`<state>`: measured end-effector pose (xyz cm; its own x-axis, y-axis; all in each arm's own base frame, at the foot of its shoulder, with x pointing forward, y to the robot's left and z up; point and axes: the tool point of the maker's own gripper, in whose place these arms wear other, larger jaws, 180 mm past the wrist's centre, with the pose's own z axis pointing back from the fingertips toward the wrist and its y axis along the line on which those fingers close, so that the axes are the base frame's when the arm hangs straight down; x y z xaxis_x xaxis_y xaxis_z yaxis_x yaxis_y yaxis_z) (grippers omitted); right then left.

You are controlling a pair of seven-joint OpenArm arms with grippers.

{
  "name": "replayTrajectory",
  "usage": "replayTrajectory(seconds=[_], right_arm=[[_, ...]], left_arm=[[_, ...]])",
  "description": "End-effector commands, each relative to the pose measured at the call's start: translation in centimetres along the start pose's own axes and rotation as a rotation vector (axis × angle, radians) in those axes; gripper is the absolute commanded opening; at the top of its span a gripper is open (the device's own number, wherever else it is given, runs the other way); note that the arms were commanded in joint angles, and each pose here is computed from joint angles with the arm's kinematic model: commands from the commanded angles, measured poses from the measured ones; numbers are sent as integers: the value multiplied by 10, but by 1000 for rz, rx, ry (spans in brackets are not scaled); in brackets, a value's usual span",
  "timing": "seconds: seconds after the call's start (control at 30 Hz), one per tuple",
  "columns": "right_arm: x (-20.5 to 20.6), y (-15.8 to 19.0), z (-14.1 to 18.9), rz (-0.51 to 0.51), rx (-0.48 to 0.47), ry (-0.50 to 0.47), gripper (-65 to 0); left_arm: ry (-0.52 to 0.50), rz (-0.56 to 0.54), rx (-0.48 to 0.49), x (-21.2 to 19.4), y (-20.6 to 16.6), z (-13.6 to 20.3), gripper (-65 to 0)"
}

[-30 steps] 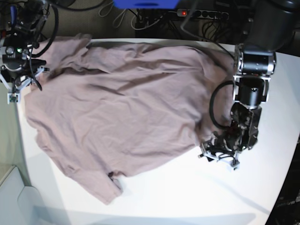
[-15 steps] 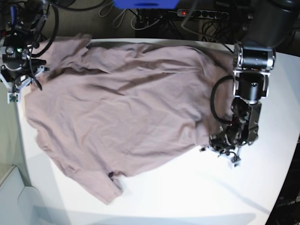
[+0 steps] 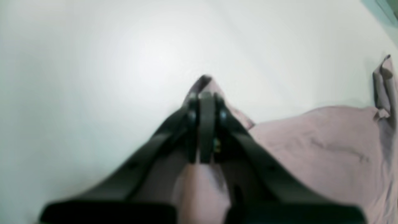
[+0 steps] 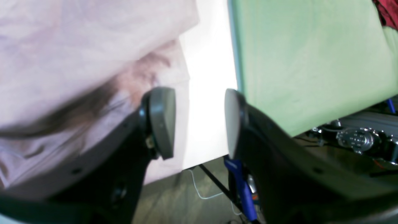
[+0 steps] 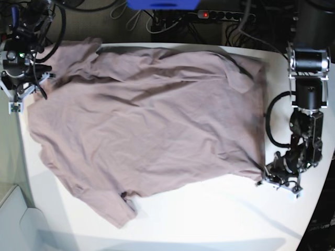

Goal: Layout the t-shirt on the table in an organized manner, then fold the t-shirt properly

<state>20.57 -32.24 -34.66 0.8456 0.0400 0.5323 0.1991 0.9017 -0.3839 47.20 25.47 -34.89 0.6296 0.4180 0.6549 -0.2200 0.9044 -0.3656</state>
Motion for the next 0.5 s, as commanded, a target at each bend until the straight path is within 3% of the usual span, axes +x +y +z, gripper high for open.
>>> replayTrajectory(seconds=[0.0,0.2,0.47], right_arm=[[9,-6,3,-3,-19,-35,-389],[4,-6,4,4,-17,-24,-389],[4,-6,4,4,-17,-23,-389]], left_arm=[[-77,-12,-15,34,-4,10,-649],[-99,-20,22,44,14,17,-649],[-284,196,41,109,62,59,-649]])
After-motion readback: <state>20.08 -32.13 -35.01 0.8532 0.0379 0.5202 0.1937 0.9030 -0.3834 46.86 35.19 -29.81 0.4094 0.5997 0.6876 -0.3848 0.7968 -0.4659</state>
